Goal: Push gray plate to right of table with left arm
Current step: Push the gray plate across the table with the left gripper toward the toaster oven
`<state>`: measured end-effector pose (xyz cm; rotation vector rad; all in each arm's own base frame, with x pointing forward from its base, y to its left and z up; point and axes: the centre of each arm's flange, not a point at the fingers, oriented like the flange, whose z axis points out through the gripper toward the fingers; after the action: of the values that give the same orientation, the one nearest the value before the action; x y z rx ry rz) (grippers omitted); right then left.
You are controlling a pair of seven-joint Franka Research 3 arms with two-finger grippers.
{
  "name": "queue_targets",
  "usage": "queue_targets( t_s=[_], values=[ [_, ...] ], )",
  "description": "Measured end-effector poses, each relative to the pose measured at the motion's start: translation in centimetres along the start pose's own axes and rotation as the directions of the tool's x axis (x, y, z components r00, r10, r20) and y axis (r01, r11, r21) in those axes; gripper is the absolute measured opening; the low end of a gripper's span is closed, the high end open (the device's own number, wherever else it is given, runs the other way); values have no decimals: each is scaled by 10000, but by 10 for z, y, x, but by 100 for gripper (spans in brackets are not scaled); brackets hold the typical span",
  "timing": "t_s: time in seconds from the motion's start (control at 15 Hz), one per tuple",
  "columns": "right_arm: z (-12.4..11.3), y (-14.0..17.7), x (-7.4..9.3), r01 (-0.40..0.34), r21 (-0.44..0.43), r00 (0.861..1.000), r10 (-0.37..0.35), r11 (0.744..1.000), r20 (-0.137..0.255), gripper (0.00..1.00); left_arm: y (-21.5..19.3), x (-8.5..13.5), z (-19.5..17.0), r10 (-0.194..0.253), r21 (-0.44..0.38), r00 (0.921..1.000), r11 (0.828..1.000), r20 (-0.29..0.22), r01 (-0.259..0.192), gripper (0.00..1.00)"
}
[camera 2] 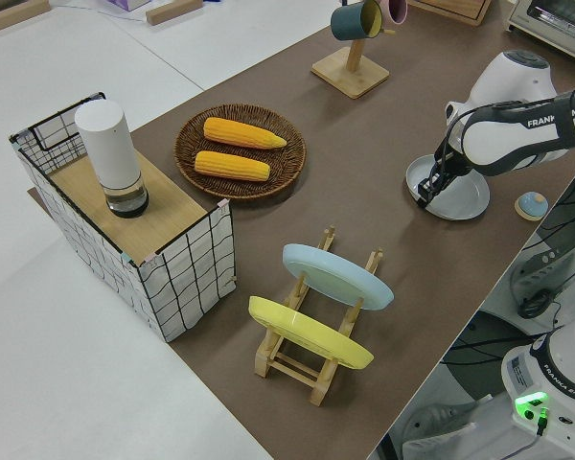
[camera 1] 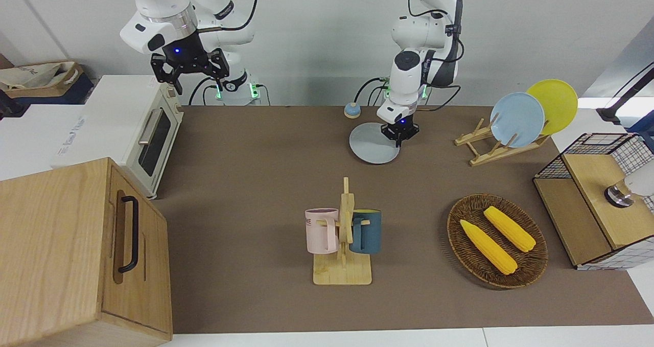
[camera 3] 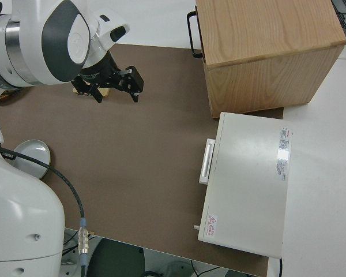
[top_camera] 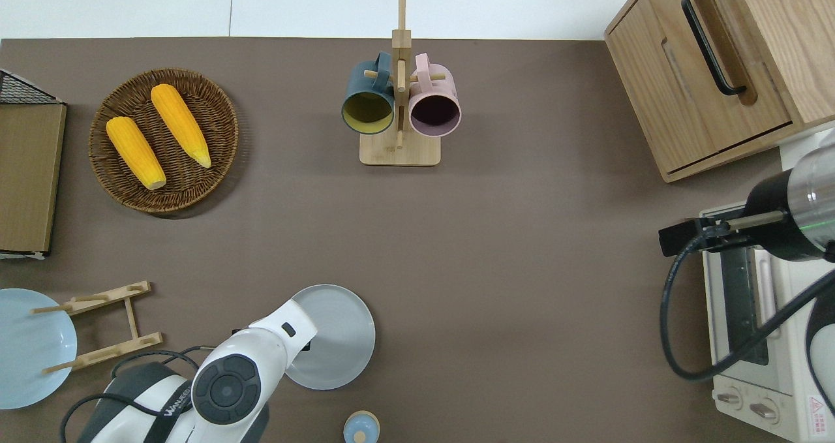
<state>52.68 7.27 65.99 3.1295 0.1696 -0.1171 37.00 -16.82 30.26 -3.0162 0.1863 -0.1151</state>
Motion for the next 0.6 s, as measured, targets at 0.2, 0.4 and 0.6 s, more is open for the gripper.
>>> queue_targets(
  t_s=[0.2,0.4,0.6],
  values=[
    [0,0,0,0,0,10000,0,10000,0,99,20,2,-2,-144,-3,9999,9999,-51,144,4],
    [0,0,0,0,0,10000,0,10000,0,99,47,6,-5,-318,-86,9994,9995,-125,317,4],
    [0,0,0,0,0,10000,0,10000,0,99,70,8,-8,-509,-195,9986,9985,-172,506,4]
  ],
)
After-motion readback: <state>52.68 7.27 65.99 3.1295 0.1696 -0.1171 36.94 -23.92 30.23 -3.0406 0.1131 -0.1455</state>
